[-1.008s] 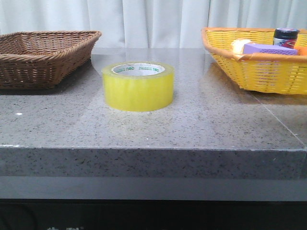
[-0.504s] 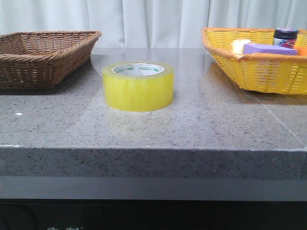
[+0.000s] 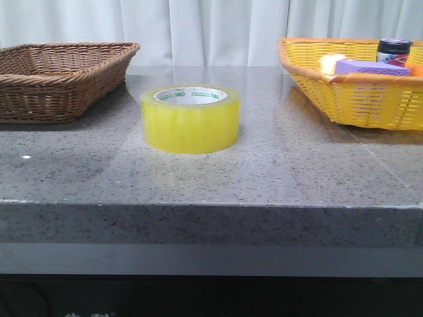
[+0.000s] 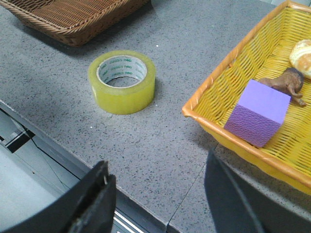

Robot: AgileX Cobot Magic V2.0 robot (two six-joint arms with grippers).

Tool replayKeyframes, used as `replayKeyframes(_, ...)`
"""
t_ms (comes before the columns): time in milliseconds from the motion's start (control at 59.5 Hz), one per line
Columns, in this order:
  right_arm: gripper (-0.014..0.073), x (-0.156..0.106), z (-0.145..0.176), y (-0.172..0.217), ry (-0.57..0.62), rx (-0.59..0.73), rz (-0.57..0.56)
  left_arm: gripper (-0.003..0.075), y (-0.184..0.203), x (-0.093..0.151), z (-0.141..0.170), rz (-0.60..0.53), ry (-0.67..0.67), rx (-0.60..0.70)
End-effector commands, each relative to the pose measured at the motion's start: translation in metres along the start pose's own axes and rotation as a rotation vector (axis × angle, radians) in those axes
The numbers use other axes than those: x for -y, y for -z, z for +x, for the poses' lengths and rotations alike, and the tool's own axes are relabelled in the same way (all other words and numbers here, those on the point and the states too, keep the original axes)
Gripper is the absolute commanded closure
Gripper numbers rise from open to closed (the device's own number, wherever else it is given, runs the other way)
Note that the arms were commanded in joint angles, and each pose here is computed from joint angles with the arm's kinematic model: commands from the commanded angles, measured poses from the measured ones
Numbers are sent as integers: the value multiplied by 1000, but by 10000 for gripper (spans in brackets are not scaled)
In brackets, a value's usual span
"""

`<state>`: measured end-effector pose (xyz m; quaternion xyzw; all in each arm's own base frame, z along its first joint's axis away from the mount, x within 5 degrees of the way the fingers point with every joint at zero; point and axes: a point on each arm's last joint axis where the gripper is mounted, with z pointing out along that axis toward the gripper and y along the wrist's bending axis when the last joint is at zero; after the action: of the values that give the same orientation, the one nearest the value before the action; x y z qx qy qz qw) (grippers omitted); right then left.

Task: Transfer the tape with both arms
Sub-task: 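Lower the left gripper onto the tape roll and grasp its rim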

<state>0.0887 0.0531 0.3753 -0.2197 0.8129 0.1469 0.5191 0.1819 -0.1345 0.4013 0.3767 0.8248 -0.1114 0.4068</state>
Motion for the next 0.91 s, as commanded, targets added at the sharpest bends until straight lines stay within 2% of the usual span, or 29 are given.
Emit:
replayKeyframes(0,160,1,-12,4,9,85,12,231,-6,-3,-26,10,-25,24)
replayKeyframes(134,160,1,-12,4,9,85,12,231,-42,-3,-47,45,-55,-47)
replayKeyframes(218,160,1,-12,4,9,85,12,231,-68,4,-58,80,-112,-77)
replayKeyframes(369,160,1,-12,4,9,85,12,231,-106,13,-73,115,-138,-121)
replayKeyframes(638,160,1,-12,4,9,85,12,231,-163,19,-79,181,-122,-245)
replayKeyframes(890,160,1,-12,4,9,85,12,231,-201,22,-70,204,-111,-315)
